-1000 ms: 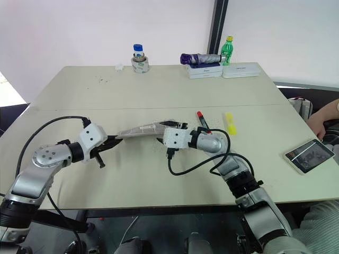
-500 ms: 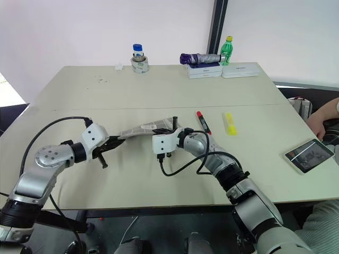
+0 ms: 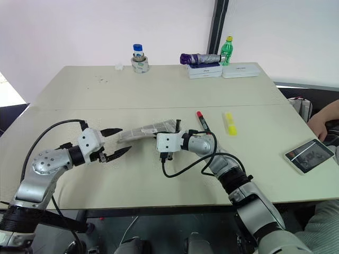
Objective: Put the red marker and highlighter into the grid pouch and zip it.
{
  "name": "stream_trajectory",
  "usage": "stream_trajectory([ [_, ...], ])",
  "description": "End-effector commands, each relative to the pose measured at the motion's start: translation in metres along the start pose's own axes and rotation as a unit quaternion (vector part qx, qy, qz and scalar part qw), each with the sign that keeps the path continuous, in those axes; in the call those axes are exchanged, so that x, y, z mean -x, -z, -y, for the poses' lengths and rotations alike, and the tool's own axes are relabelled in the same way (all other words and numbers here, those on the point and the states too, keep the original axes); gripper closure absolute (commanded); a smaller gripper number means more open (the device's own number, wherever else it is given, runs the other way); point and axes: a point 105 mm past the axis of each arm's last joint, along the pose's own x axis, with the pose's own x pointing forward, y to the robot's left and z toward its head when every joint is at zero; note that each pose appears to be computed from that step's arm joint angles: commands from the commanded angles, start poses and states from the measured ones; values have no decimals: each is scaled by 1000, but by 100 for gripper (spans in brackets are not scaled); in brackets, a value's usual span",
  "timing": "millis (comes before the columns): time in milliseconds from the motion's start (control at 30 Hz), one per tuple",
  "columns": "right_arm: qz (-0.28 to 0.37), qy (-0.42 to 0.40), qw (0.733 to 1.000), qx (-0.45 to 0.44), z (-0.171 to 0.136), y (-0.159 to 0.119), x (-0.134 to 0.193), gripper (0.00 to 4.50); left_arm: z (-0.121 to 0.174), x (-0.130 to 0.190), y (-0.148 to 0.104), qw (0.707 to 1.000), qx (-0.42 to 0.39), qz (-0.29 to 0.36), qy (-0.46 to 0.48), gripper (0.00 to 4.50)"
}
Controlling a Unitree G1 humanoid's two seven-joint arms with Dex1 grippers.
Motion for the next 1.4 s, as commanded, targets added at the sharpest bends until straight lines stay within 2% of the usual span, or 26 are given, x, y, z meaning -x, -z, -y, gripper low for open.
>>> stream_trajectory([
  [33,25,24,999,11,16,-15,2,450,-17,4,-10,999,-20,25,-39,97],
  [233,33,26,999,0,17,-18,2,450,-8,3,-4,1000,-22,19,-12,97],
  [267,32,25,999,0,17,-18,3,450,-9,3,-6,999,-19,26,-13,120],
  [333,31,24,999,0,17,-18,3,450,-10,1,-10,999,-13,37,-13,178],
  [500,37,24,999,-1,16,-21,2,450,-4,-1,-8,999,-14,33,2,444],
  [700,40,25,999,-19,17,-20,5,450,-3,0,-6,999,-11,31,1,444],
  [733,55,21,997,-52,18,-22,7,415,-4,0,-8,999,-11,34,-4,448],
  [800,62,31,996,-63,22,-23,10,348,-5,-1,-10,999,-13,36,-7,450],
  [933,46,41,997,-47,28,-20,20,149,-5,-2,-7,999,-16,29,-18,450],
  [1067,41,76,991,-98,39,-14,42,149,-5,-3,-7,999,-22,25,-41,450],
  [1167,12,121,984,-128,50,1,57,149,0,-6,-8,998,-38,24,-47,450],
  [1267,-10,127,982,-143,48,9,56,149,8,-9,-5,998,-39,22,-42,450],
  [1400,16,146,953,-265,53,5,45,149,11,-12,-5,998,-49,20,-37,450],
])
